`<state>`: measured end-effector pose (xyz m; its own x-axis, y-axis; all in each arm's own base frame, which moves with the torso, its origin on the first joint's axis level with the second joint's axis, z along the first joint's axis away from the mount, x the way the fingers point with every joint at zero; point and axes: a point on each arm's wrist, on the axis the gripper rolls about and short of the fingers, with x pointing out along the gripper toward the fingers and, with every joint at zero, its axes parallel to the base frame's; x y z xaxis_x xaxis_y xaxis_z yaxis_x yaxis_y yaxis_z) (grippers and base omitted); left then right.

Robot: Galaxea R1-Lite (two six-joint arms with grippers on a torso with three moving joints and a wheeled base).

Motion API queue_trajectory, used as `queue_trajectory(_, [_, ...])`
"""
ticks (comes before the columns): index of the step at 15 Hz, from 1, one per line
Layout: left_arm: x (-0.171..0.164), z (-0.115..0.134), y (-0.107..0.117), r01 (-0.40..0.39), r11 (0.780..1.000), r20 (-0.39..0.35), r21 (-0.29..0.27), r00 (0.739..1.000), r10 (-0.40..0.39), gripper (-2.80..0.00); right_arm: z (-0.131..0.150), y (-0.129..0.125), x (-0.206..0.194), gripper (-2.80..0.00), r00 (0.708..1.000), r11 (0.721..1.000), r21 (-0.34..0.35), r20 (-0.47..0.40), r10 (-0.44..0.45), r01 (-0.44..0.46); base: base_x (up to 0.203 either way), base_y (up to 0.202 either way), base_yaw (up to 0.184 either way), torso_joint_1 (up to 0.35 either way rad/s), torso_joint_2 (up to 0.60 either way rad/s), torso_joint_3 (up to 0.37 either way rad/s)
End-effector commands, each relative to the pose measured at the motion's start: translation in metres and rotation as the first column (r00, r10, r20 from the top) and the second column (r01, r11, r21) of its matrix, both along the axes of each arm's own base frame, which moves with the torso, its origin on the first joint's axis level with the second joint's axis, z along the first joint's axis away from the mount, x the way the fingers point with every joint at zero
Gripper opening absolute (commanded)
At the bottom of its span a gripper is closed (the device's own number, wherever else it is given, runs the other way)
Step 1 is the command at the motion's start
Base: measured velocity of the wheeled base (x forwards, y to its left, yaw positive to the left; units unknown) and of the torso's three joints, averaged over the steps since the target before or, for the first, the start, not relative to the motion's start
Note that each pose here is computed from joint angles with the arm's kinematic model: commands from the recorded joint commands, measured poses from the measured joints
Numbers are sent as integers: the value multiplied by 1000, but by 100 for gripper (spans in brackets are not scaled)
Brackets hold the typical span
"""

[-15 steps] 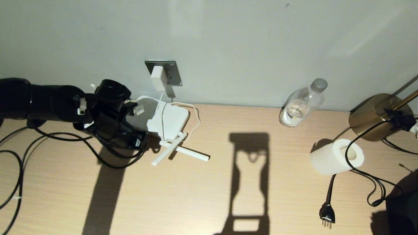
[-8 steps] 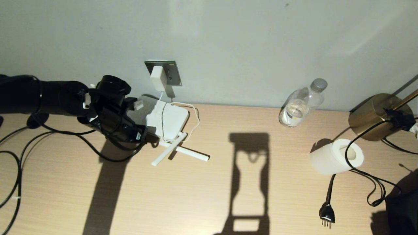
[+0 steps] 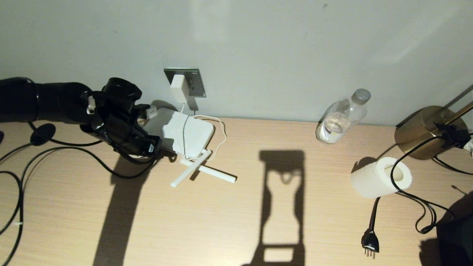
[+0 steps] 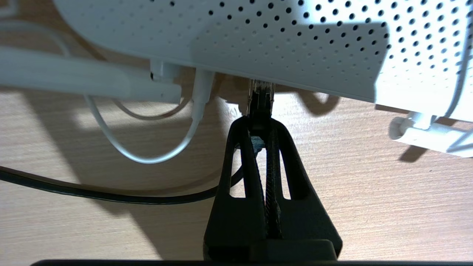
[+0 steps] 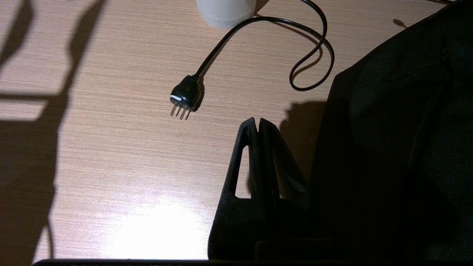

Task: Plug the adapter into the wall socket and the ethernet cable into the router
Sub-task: Plug cable into router interface

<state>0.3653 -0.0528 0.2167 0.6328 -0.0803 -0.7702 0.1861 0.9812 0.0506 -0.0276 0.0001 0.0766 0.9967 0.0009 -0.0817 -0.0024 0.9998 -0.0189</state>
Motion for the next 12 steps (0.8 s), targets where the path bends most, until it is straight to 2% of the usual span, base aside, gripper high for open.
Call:
queue_trajectory(1, [0, 1, 0, 2, 1000, -4, 0, 1000, -2, -280, 0, 0, 0, -280, 1000, 1000, -1, -2, 1, -1, 0, 0, 0, 0, 0, 0])
queue_trajectory(6, [5, 3, 0, 24, 1000, -4, 14, 1000, -24, -280, 0, 0, 0, -280, 1000, 1000, -1, -1, 1, -1, 0, 0, 0, 0, 0, 0])
queue_trajectory(9, [5, 8, -1, 36, 999, -40, 10, 999, -35, -280, 0, 0, 0, -280, 1000, 1000, -1, -2, 1, -1, 0, 0, 0, 0, 0, 0])
queue_trajectory(12, [7, 7, -2, 37, 999, -42, 8, 998, -37, -280, 0, 0, 0, -280, 1000, 1000, -1, -2, 1, -1, 0, 0, 0, 0, 0, 0])
